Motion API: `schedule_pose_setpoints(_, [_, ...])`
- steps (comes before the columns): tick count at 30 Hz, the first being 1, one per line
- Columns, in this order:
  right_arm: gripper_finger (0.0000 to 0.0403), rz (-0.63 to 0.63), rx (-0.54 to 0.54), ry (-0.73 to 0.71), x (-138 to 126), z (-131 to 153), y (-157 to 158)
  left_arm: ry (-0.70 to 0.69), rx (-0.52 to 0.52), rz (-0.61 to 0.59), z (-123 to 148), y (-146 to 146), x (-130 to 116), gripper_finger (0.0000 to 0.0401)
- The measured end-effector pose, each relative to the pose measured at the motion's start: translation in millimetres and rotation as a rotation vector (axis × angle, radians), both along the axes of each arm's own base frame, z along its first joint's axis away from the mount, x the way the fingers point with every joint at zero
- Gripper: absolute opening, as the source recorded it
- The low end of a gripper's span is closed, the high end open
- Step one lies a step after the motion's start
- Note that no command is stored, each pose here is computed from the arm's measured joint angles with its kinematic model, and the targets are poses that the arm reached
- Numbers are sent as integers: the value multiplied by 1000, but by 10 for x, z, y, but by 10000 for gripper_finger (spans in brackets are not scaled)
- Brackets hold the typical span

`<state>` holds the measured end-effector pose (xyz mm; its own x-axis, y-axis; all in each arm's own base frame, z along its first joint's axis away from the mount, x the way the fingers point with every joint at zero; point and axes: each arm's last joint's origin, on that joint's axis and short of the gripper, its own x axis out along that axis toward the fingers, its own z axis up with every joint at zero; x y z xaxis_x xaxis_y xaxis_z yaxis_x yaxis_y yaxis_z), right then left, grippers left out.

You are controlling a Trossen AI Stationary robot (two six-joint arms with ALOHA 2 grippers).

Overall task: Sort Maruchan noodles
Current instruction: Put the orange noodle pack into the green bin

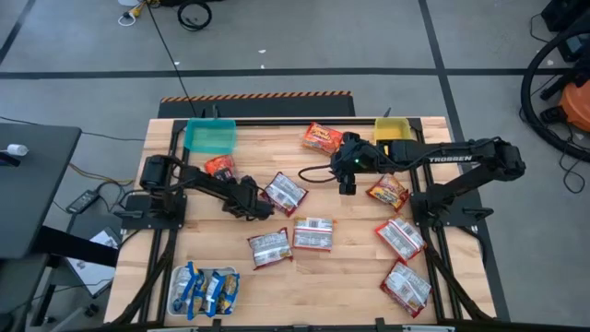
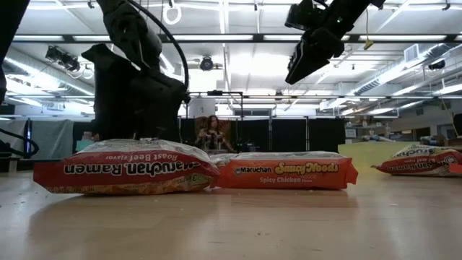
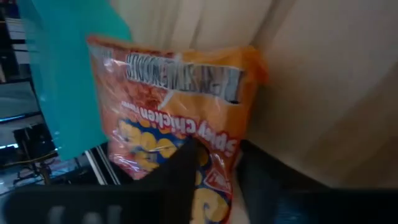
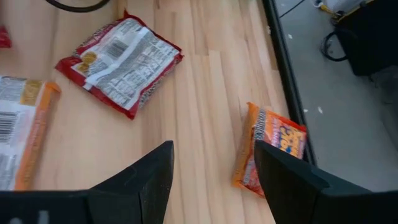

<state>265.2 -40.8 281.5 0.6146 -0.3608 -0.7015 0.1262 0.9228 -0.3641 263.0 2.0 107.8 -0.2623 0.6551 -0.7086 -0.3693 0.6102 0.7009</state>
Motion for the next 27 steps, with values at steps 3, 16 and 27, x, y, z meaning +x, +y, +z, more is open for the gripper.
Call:
schedule_pose_setpoints(3, [227,-14,-21,-2,1,5,-7,13,-32,26,72,-17,23,26])
schedule_pose_setpoints(16, [227,37,90,-85,51,56,21,-451,-117,149,1964,40,22,5])
schedule_pose_setpoints(27, [227,-88,271,-170,65,64,45,-941,-185,502,2662,1417,-1021,4])
